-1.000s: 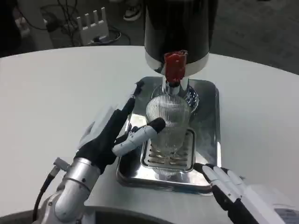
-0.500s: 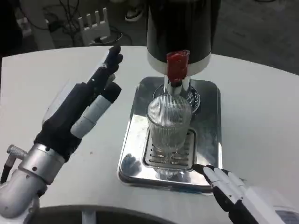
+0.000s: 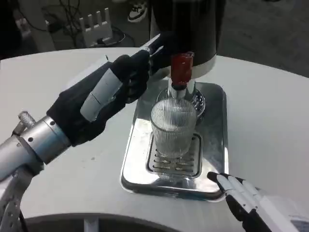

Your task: Grasp the cup under the faucet to collect the drink, then remove the cup.

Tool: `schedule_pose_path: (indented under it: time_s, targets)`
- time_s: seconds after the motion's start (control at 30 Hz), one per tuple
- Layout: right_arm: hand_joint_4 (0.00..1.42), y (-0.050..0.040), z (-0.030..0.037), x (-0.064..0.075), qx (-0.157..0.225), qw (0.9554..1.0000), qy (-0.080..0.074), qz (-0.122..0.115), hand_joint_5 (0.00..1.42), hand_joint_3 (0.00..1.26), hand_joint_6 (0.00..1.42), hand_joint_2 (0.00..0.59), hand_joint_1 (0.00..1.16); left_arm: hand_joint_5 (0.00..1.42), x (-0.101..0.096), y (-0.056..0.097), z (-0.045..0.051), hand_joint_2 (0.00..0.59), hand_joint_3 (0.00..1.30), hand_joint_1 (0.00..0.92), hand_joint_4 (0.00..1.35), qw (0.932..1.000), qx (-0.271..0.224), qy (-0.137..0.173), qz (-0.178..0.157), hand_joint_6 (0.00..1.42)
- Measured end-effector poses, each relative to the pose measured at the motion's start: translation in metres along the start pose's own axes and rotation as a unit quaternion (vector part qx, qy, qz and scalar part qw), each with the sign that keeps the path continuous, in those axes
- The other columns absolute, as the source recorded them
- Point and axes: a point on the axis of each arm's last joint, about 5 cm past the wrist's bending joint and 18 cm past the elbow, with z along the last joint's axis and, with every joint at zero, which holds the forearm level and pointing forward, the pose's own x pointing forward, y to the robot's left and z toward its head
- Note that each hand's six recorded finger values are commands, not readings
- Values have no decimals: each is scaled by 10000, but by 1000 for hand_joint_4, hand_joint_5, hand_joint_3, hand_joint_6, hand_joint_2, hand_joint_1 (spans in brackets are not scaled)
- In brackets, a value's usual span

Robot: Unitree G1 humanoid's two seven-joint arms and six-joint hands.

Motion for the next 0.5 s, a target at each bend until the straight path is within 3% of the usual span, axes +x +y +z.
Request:
schedule_pose_path:
  time_s: [0.5]
  targets:
    - [0, 2, -1, -3, 3, 10000, 8, -3, 0, 34, 0, 446, 442, 0, 90, 105, 139, 0, 0, 0, 0, 9995, 225, -203, 52, 0]
